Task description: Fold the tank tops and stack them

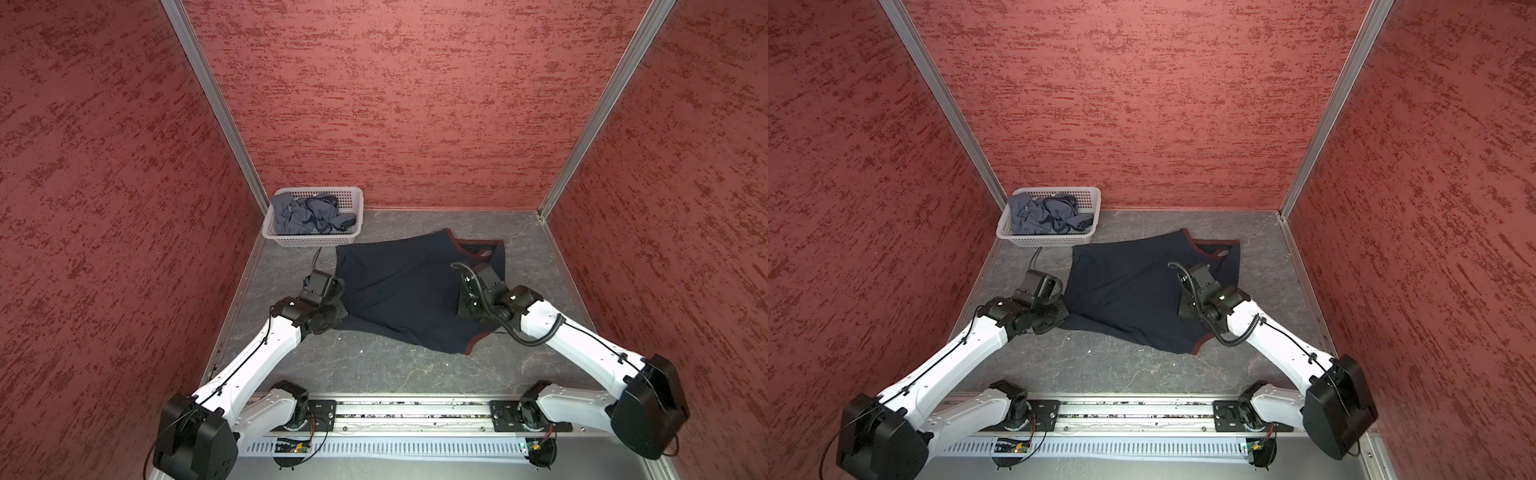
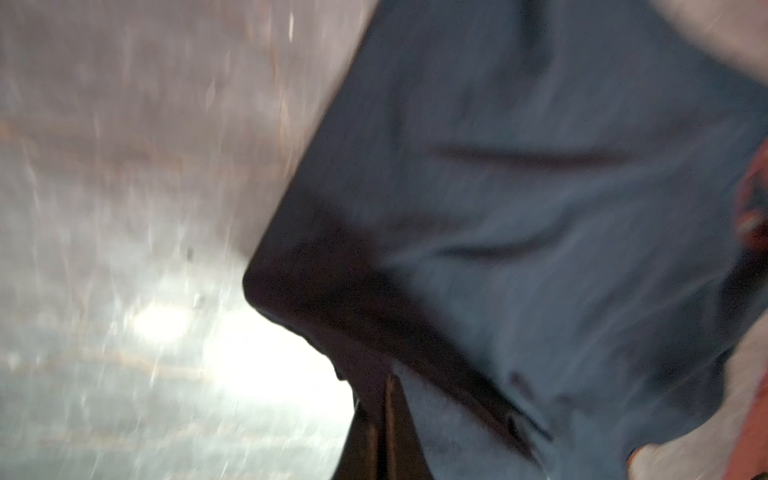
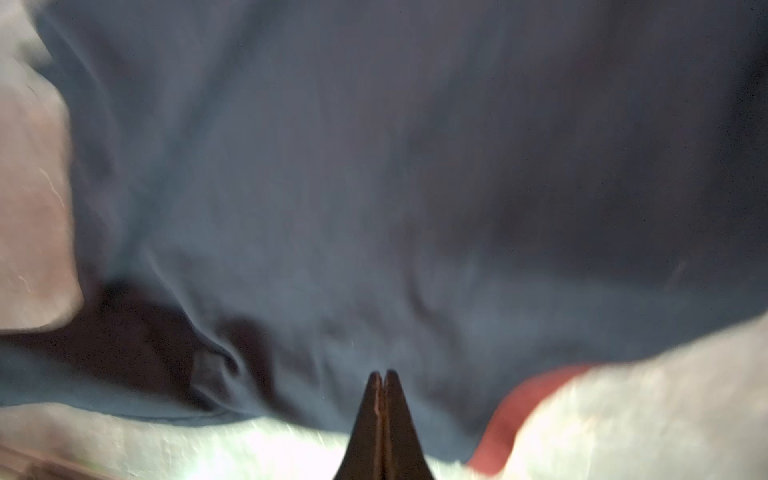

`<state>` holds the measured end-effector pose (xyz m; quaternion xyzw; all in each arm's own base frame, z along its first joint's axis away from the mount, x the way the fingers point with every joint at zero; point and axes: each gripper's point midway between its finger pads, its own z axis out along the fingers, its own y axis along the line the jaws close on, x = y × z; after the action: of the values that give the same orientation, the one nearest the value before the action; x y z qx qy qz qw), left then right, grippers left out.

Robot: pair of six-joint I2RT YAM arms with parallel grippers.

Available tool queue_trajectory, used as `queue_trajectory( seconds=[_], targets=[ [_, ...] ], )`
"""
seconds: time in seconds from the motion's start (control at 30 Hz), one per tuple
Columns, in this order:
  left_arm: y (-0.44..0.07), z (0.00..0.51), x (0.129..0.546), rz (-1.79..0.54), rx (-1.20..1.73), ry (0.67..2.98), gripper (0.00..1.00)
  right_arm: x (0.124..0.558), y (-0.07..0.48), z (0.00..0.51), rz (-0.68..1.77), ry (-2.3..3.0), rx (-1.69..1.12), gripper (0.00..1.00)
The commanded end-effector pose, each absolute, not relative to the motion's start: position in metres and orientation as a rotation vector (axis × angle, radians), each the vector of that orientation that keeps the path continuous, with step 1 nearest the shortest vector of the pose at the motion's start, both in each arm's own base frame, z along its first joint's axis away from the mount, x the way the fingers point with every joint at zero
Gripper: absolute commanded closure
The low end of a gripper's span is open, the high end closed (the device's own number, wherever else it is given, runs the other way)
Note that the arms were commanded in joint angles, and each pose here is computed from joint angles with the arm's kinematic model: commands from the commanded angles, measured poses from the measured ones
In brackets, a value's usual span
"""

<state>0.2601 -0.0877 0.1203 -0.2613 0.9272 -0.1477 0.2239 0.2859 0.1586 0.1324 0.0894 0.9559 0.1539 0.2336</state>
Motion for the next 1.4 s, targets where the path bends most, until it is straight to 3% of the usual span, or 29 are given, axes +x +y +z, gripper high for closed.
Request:
queue_trajectory(
  seconds=[0.0,0.13,0.23,0.33,0.53,0.8,0.97,1.23,1.37],
  targets=[
    [-0.082,0.144,0.311,-0.434,-0.675,2.428,1.0,0.343,0.143,0.128,0.352,2.558,0.182,1.0],
    [-0.082,0.131,0.345,-0.417,-0.697,2.463,1.0,0.37,0.148,0.106,0.333,2.643,0.181,0.98],
    [-0.087,0.121,0.353,-0.402,-0.683,2.514,1.0,0.34,0.156,0.107,0.397,2.654,0.172,0.73],
    [-0.087,0.117,0.361,-0.399,-0.698,2.52,1.0,0.289,0.165,0.099,0.466,2.703,0.169,0.6],
    [-0.086,0.125,0.377,-0.392,-0.708,2.494,1.0,0.198,0.191,0.067,0.685,2.827,0.259,0.47],
    [-0.084,0.122,0.376,-0.39,-0.709,2.501,1.0,0.162,0.214,0.043,0.825,2.882,0.318,0.39],
    [-0.085,0.119,0.373,-0.4,-0.711,2.504,1.0,0.192,0.226,0.052,0.761,2.809,0.227,0.53],
    [-0.077,0.121,0.37,-0.397,-0.712,2.487,1.0,0.252,0.196,0.1,0.427,2.653,0.149,0.96],
    [-0.079,0.135,0.375,-0.428,-0.687,2.443,1.0,0.304,0.186,0.124,0.465,2.547,0.16,1.0]
  ],
)
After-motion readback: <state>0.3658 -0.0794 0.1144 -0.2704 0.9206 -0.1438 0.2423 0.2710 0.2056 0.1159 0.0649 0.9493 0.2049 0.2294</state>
